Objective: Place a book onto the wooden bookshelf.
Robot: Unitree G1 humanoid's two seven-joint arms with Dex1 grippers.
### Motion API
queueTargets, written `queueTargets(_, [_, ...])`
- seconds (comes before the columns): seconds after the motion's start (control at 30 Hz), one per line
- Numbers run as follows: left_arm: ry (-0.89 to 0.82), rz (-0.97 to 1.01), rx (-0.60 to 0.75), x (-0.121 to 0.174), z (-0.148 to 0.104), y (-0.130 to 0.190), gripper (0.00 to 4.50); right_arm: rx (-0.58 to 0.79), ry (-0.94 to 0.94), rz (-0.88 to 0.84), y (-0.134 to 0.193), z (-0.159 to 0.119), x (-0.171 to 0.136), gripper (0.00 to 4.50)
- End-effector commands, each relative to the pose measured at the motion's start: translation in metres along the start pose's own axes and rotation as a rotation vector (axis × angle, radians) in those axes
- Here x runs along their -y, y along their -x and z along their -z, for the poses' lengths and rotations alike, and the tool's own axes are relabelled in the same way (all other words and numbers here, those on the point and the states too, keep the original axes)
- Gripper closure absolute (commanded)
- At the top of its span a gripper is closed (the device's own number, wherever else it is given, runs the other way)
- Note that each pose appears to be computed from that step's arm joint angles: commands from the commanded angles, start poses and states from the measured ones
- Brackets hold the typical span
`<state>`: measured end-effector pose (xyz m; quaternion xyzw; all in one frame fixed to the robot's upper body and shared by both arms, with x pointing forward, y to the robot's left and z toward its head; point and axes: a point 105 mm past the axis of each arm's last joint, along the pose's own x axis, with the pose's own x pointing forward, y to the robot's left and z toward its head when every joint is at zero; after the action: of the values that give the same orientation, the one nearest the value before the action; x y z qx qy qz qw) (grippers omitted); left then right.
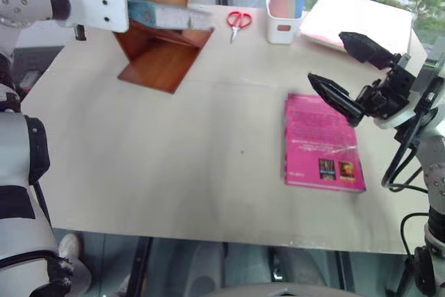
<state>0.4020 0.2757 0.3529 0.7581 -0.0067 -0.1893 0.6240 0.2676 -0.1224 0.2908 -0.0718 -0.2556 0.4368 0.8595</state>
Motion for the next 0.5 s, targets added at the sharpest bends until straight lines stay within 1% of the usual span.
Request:
queueTargets(0.03, [0.042,-0.034,-0.089,-0.006,0.021,0.012,4.05,0.022,0.053,0.009,-0.003,-0.008,-0.007,0.0])
queueTargets(0.27, [0.047,-0.03,-0.094,-0.008,0.02,0.01,4.05,0.018,0.086,0.025,-0.005,-0.008,-0.007,0.0])
queueTargets(0.5, [0.093,-0.02,-0.103,-0.009,0.021,0.01,4.05,0.064,0.092,0.0,-0.011,-0.018,-0.01,0.0])
